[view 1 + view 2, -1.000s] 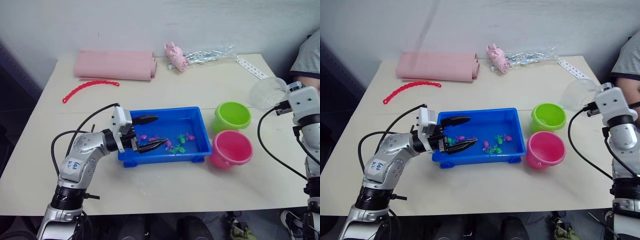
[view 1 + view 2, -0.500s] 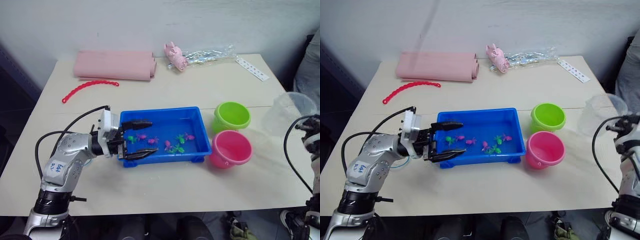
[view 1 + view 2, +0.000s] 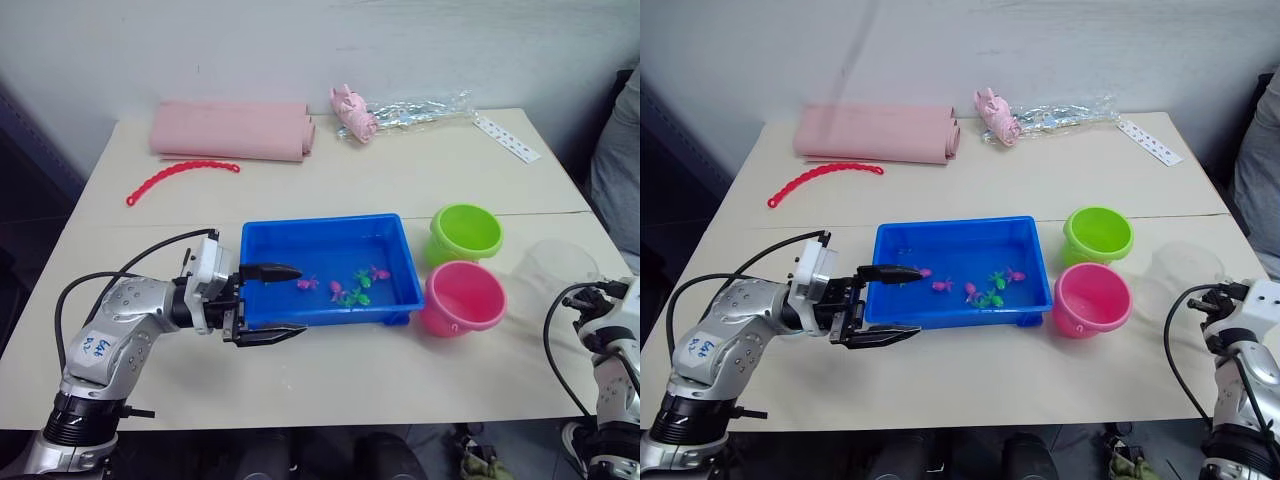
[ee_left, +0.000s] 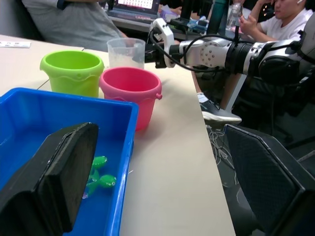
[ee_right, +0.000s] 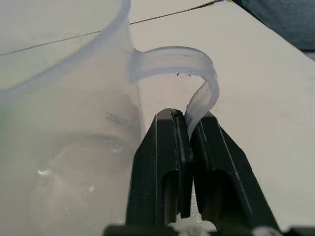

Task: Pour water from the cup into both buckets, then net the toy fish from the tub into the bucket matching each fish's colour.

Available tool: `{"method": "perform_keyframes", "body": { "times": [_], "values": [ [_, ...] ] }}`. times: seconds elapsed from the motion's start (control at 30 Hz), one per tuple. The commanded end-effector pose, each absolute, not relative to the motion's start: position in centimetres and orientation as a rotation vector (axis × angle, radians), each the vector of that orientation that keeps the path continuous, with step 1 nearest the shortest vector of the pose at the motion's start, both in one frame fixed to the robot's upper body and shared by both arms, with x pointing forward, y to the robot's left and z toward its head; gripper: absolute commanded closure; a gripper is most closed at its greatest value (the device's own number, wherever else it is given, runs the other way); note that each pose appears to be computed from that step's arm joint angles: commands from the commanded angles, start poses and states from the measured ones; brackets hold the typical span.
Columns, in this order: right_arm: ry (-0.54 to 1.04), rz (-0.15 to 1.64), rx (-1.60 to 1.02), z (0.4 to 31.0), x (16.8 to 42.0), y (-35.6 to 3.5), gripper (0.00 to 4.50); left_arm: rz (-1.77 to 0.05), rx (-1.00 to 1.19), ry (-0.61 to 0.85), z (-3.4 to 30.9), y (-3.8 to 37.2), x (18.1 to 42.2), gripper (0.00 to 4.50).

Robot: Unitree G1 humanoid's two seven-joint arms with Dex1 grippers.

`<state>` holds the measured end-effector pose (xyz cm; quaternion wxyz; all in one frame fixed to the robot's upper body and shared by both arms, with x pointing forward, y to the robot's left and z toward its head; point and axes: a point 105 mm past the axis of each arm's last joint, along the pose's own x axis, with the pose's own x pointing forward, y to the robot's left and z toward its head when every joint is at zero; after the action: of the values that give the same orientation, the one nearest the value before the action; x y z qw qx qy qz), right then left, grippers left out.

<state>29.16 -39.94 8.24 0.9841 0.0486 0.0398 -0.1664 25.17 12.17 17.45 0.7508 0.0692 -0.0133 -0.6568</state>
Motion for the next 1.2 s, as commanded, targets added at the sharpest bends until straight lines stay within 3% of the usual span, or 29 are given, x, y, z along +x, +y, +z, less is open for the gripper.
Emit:
{"method": "perform_keyframes", "body": {
  "times": [0.03,0.07,0.2,0.23,0.43,0.63,0.73,0.93,1.2],
  "values": [
    [0.046,-0.344,0.087,9.0,27.7,-40.5,2.7,-1.424,0.206,-0.021,18.2,13.8,25.3,0.0],
    [0.057,-0.336,0.084,8.9,27.3,-40.5,1.98,-1.423,0.213,-0.006,18.2,14.1,25.3,0.0],
    [0.079,-0.322,0.081,9.1,25.1,-40.3,0.14,-1.398,0.233,0.012,18.2,15.2,25.4,0.0],
    [0.081,-0.309,0.086,9.3,24.3,-40.1,0.06,-1.387,0.238,0.019,18.1,15.6,25.5,0.0],
    [0.064,-0.094,-0.02,12.4,20.9,-37.7,0.06,-1.25,0.231,0.028,18.1,18.4,25.5,0.0],
    [-0.152,0.293,-0.296,19.2,20.6,-32.5,0.06,-0.976,0.175,0.052,16.5,23.5,24.9,0.0],
    [-0.19,0.451,-0.335,21.1,21.0,-30.5,0.06,-0.752,0.161,0.061,15.1,28.0,24.0,0.0],
    [-0.18,0.852,-0.414,20.4,21.6,-24.6,0.06,-0.372,0.134,0.123,12.6,34.7,21.5,0.0],
    [-0.269,1.119,-0.456,17.6,22.7,-19.4,0.06,-0.026,0.064,0.245,9.7,39.6,17.0,0.0]
  ]
}}
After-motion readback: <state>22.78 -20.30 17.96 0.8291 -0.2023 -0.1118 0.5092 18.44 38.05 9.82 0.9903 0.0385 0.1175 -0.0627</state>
